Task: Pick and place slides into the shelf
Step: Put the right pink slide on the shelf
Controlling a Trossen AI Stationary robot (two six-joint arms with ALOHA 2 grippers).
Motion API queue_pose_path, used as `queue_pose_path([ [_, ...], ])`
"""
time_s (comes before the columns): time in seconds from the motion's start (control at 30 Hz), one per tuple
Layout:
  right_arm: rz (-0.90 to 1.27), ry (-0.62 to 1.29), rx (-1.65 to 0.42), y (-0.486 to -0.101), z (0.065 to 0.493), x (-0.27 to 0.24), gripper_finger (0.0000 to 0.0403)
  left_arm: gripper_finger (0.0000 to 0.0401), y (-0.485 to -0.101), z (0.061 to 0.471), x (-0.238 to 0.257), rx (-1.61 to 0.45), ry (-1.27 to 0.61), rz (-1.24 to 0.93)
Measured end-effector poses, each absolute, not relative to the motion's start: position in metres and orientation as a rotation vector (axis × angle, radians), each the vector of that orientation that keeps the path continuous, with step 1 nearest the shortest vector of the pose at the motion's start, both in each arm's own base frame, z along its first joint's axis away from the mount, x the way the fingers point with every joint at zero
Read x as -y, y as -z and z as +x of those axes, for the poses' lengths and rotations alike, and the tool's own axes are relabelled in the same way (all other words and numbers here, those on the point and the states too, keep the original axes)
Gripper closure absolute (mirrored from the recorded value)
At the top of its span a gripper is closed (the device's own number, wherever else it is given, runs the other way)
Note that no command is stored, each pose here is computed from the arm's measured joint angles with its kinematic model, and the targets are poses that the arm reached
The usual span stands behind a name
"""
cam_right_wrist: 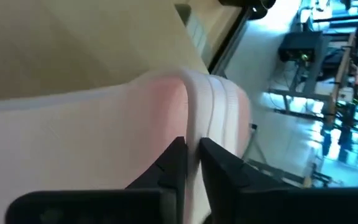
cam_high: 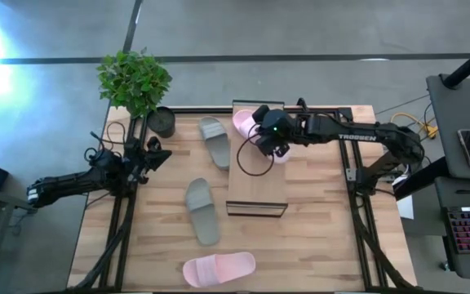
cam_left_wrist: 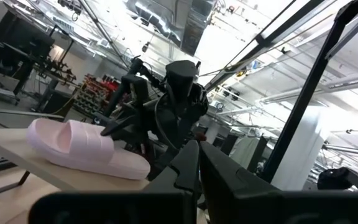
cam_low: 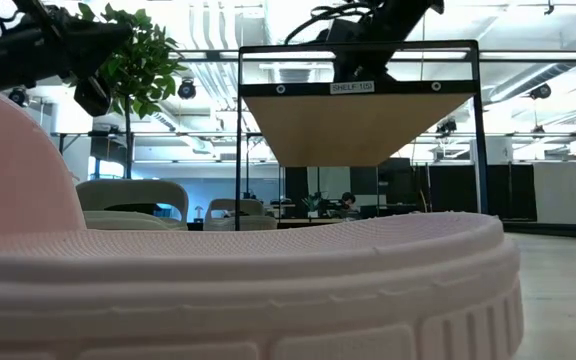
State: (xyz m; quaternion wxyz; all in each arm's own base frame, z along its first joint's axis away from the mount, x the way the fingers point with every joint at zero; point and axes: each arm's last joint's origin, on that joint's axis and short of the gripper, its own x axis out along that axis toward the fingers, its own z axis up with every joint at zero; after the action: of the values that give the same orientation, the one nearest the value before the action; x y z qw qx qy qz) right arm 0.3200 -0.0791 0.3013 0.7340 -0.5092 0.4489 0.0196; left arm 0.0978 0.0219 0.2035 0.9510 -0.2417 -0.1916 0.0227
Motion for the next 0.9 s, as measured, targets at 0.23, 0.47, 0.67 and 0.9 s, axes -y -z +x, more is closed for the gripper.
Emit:
queue_pose_path([
  [0.23,-1.042,-0.077,-1.047,-0.305,0.304,0.076,0.0306,0.0401,-0.202,0.098,-0.022,0.383,-0.048,-0.492],
  [0.47,-0.959,0.029,-1.016,-0.323,0.288,0.073,0.0243,0.0401,-0.201,0.099,-0.022,0.367,-0.053,-0.496],
  [0.67,-0.741,0.334,-0.965,-0.361,0.255,0.070,0.0219,0.0401,-0.200,0.099,-0.022,0.365,-0.052,-0.496],
  [0.9,0.213,0.780,-1.012,-0.355,0.200,0.058,0.0242,0.0401,-0.200,0.100,-0.022,0.363,-0.053,-0.497],
])
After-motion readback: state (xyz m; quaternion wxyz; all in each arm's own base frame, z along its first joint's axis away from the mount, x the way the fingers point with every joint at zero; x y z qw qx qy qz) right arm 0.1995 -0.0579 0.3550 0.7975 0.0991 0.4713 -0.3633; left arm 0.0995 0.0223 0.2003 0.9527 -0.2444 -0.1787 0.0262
